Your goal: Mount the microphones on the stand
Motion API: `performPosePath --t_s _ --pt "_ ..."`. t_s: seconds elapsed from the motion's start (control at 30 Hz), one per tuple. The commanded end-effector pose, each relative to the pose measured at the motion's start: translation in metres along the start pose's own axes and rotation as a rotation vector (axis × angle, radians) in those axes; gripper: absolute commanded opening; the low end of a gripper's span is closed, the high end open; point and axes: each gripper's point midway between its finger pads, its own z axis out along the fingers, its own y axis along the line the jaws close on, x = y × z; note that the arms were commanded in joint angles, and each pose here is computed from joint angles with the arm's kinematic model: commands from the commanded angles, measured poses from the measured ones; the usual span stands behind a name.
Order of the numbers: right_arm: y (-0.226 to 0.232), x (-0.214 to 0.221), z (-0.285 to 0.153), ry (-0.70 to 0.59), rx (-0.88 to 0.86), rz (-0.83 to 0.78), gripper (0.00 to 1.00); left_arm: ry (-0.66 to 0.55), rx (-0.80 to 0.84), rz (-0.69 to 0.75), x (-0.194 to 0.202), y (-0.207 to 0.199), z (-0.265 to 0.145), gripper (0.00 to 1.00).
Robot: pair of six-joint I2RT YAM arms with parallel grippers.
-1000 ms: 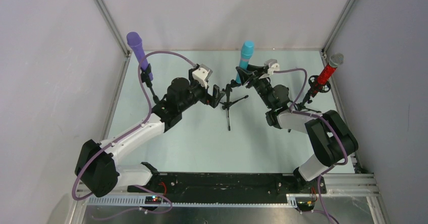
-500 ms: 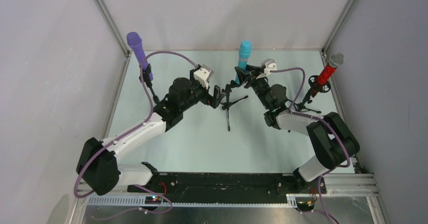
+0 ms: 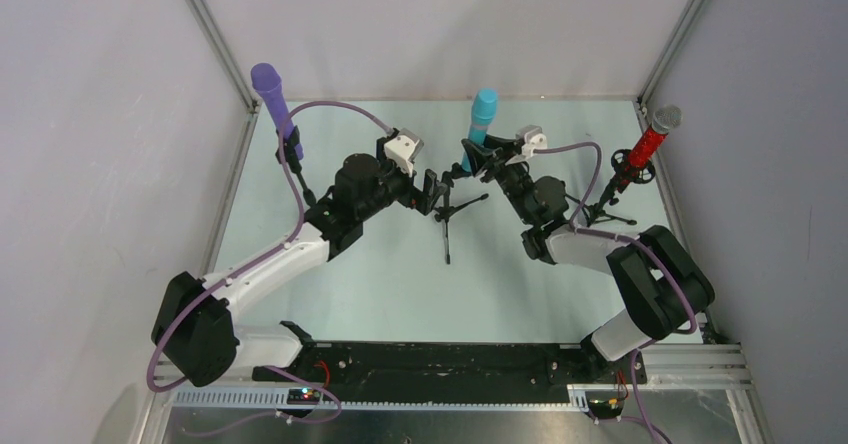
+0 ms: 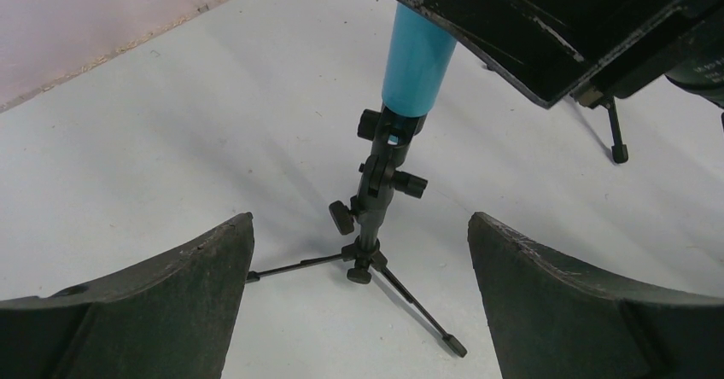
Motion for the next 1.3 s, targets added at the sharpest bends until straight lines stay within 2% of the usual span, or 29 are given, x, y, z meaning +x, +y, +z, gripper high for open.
performPosePath --t_s 0.0,0.2,0.47,0.6,0.87,1.07,1.27 --pt "0.032 0.147 -0.076 0.527 -0.099 0.071 0.02 -0.063 -0.014 0.029 -0.025 0.004 0.002 0.98" --pt "0.035 0.145 -0.076 0.514 -0.101 0.081 0.15 -0.057 -0.018 0.066 -0.022 0.006 0.002 0.98" --pt "0.038 0.124 -0.071 0.46 -0.124 0.061 0.55 -0.059 0.035 0.14 -0.021 0.001 -0.001 0.98" --pt "0.04 0.111 -0.069 0.433 -0.128 0.053 0.67 -0.059 0.077 0.173 -0.019 -0.002 -0.002 0.98" --pt "0.039 0.089 -0.071 0.387 -0.125 0.044 0.76 -0.061 0.225 0.247 -0.011 -0.007 -0.006 0.98" --pt "0.032 0.082 -0.082 0.397 -0.109 0.023 0.8 -0.072 0.363 0.333 -0.003 -0.01 -0.005 0.98" --pt "0.025 0.085 -0.095 0.42 -0.093 0.012 0.83 -0.08 0.432 0.378 -0.003 -0.01 0.009 0.98"
